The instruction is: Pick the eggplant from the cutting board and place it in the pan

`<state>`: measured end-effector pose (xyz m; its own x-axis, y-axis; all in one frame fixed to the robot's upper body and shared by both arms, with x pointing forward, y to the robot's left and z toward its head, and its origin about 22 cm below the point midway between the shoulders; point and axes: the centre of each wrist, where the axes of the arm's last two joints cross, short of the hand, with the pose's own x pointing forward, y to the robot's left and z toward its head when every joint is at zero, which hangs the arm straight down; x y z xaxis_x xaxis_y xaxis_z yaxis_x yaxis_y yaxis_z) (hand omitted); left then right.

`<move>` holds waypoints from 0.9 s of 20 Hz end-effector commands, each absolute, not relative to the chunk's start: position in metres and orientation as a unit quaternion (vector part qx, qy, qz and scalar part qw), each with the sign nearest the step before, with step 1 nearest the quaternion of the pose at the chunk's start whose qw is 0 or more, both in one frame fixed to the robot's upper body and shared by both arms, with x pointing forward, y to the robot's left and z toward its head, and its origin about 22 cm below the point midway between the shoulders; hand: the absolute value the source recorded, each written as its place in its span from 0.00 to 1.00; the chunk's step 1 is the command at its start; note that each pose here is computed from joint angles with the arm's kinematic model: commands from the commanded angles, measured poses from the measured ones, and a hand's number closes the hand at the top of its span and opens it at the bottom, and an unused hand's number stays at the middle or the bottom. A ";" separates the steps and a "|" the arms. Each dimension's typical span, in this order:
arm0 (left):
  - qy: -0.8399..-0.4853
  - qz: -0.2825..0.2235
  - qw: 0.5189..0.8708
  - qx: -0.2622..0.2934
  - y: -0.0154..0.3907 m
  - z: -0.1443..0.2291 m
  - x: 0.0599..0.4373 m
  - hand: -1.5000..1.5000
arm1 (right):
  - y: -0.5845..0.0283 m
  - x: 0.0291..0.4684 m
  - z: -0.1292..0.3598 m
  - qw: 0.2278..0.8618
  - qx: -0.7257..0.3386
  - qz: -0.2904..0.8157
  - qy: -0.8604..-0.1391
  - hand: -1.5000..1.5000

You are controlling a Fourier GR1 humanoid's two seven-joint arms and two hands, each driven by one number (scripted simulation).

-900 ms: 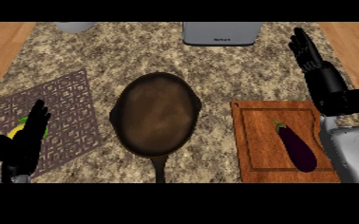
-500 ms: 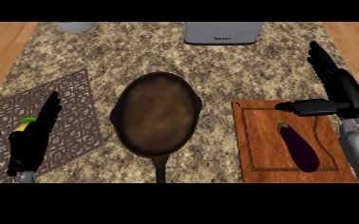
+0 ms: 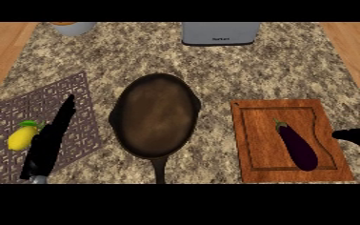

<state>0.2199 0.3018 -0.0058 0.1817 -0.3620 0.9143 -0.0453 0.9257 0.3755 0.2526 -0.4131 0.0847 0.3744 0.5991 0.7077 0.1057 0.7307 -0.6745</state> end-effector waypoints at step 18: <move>-0.636 -0.112 0.747 0.158 0.279 0.010 0.231 0.50 | -0.331 0.310 0.160 0.804 -0.246 0.423 -0.338 0.00</move>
<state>0.2271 0.2808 0.0073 0.1663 -0.3735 0.9126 -0.0134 0.9245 0.3809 0.2990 -0.3433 0.1544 0.3889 0.8332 0.3932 -0.4536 0.5446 -0.7055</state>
